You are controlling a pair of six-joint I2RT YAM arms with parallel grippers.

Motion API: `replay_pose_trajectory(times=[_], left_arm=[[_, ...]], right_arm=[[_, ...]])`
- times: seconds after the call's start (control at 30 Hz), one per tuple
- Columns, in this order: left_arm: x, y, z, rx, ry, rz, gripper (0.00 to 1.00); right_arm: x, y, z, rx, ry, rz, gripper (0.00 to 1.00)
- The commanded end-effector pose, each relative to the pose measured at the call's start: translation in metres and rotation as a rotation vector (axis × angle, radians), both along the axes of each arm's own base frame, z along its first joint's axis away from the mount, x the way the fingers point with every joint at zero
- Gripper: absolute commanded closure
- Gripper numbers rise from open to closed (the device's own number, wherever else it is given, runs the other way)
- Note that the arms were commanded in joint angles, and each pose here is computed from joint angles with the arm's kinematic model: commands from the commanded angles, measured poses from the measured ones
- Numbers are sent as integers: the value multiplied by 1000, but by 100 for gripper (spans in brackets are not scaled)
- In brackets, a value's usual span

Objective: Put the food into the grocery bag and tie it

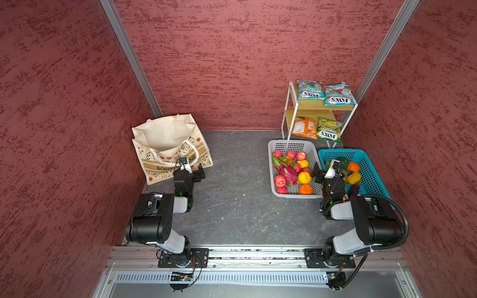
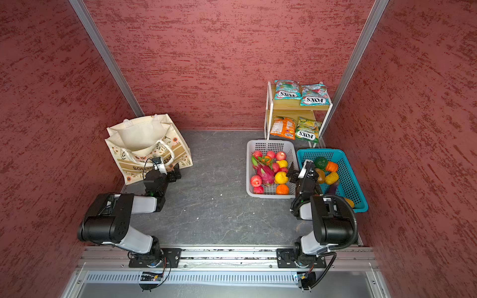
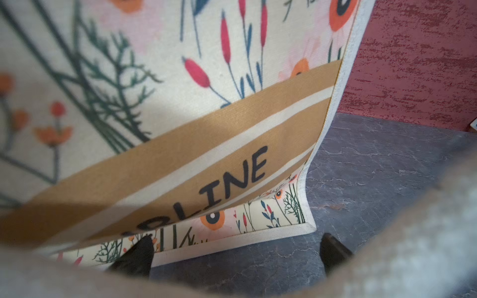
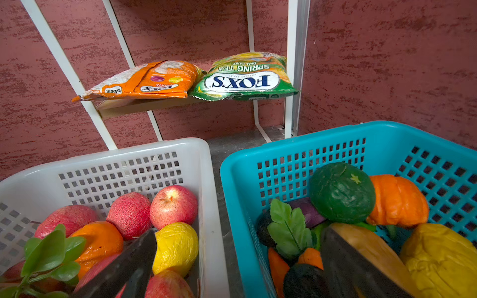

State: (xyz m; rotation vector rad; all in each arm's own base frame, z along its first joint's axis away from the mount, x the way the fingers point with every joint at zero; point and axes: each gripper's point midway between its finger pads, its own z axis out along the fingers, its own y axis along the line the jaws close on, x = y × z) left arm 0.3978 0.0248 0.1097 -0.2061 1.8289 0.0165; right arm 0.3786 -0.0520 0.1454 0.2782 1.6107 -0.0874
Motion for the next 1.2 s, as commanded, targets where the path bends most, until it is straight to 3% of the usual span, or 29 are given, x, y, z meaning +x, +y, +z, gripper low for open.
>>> replay_pose_trajectory(times=[0.0, 1.07, 1.17], left_arm=[[1, -2, 6, 15, -24, -15, 1], [0, -1, 6, 4, -25, -19, 0], [2, -11, 5, -6, -19, -102, 1]], right_arm=[[4, 3, -10, 3, 39, 16, 1], [4, 4, -10, 2, 44, 19, 1], [9, 16, -11, -16, 58, 94, 1]])
